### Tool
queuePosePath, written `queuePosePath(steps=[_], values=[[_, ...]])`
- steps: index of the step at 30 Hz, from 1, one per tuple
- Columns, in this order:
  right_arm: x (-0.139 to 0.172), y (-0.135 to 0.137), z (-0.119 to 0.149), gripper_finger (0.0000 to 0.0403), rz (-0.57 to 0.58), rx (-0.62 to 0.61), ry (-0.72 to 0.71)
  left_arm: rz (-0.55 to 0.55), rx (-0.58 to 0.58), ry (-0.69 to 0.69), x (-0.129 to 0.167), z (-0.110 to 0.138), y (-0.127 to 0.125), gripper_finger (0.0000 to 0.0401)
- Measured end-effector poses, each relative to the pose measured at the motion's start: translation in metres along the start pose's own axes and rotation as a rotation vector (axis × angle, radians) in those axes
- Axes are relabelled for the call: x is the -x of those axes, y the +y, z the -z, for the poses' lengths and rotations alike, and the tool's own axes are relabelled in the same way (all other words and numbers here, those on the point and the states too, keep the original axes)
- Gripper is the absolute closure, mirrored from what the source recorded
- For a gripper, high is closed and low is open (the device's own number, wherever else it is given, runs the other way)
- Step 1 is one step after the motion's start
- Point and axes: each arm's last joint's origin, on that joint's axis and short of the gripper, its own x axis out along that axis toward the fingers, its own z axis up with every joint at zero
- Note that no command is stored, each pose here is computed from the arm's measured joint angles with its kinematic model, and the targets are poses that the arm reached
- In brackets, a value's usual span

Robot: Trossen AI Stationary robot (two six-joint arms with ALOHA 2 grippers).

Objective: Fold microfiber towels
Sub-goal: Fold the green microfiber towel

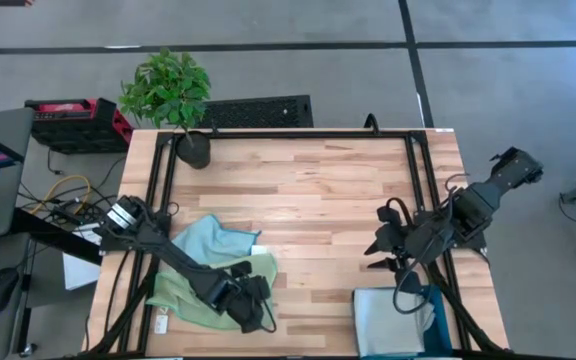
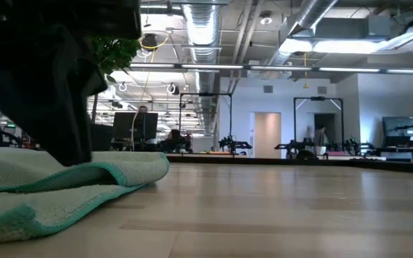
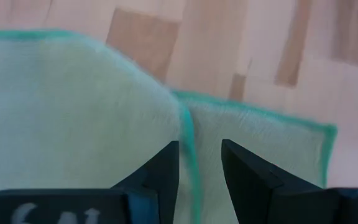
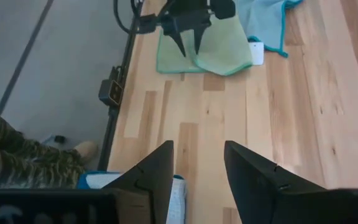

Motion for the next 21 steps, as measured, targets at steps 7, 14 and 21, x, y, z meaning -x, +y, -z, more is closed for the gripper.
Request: queuePosePath(steps=[7,14,21], values=[[0.000,-0.001,0.002,0.0239,0.011,0.003,0.021,-0.058,-0.005,-0.018,-0.008,0.007,0.009,0.0289],[0.000,-0.001,0.002,0.0242,0.012,0.003,0.021,-0.093,-0.004,-0.016,-0.009,0.010,0.013,0.0289],[0.000,-0.001,0.002,0.0244,0.012,0.003,0.021,-0.127,0.090,-0.020,-0.010,0.008,0.019,0.0314]])
